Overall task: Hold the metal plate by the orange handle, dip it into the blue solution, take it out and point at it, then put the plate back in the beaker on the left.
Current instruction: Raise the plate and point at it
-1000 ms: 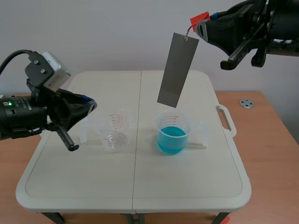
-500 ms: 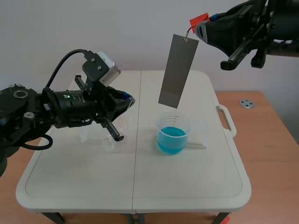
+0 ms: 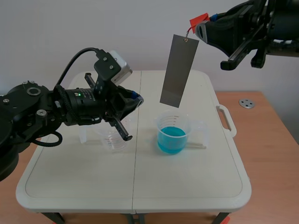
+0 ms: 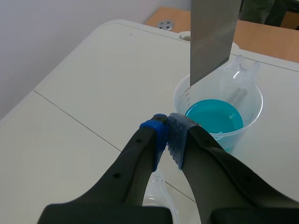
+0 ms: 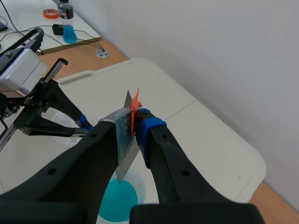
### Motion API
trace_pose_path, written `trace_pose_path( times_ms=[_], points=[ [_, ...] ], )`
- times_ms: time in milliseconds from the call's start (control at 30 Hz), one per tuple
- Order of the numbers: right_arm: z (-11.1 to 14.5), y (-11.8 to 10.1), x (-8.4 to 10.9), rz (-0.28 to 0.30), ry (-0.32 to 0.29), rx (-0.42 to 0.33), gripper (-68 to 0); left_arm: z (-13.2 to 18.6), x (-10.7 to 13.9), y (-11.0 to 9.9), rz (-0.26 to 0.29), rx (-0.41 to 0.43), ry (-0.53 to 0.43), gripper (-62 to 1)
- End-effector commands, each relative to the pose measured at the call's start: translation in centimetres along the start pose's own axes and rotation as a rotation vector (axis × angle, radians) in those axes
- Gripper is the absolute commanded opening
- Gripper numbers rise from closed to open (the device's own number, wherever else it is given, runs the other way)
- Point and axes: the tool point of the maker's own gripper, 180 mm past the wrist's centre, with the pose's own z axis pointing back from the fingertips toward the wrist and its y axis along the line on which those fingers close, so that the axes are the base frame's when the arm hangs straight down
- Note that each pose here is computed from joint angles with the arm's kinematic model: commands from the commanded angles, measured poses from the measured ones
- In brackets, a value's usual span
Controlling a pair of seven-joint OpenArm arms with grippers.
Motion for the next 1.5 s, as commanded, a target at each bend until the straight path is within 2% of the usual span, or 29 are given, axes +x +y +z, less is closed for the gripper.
trace_pose_path(
  times_ms=[0, 533, 633, 767, 967, 1200, 1333, 1467],
  points=[
    [0.3, -0.3, 1.6, 0.031, -0.041, -0.001, -66.2, -0.1, 1.3, 0.5, -0.011, 0.002, -0.035, -59.5],
    [0.3, -0.3, 1.6, 0.031, -0.042, -0.001, -66.2, -0.1, 1.3, 0.4, -0.014, -0.006, -0.035, -59.5],
    [0.3, -0.2, 1.7, 0.026, -0.048, 0.002, -66.2, 0.1, 1.1, 1.4, -0.013, 0.046, -0.032, -59.5],
    [0.3, -0.1, 1.8, 0.018, -0.056, 0.007, -66.2, 1.5, -0.3, 3.0, -0.029, 0.133, -0.004, -59.5],
    [0.3, -0.1, 1.8, 0.018, -0.053, 0.007, -66.2, 6.8, -1.7, 6.6, -0.090, 0.297, 0.017, -59.5],
    [0.3, -0.1, 1.8, 0.018, -0.053, 0.007, -66.2, 15.6, -3.8, 10.1, -0.094, 0.440, 0.106, -59.5],
    [0.3, -0.1, 1.7, 0.018, -0.049, 0.006, -66.2, 20.3, -6.2, 10.7, -0.097, 0.479, 0.208, -59.5],
    [0.3, -0.1, 1.7, 0.018, -0.050, 0.006, -66.2, 24.4, -9.1, 10.2, -0.085, 0.521, 0.320, -59.5]
  ],
)
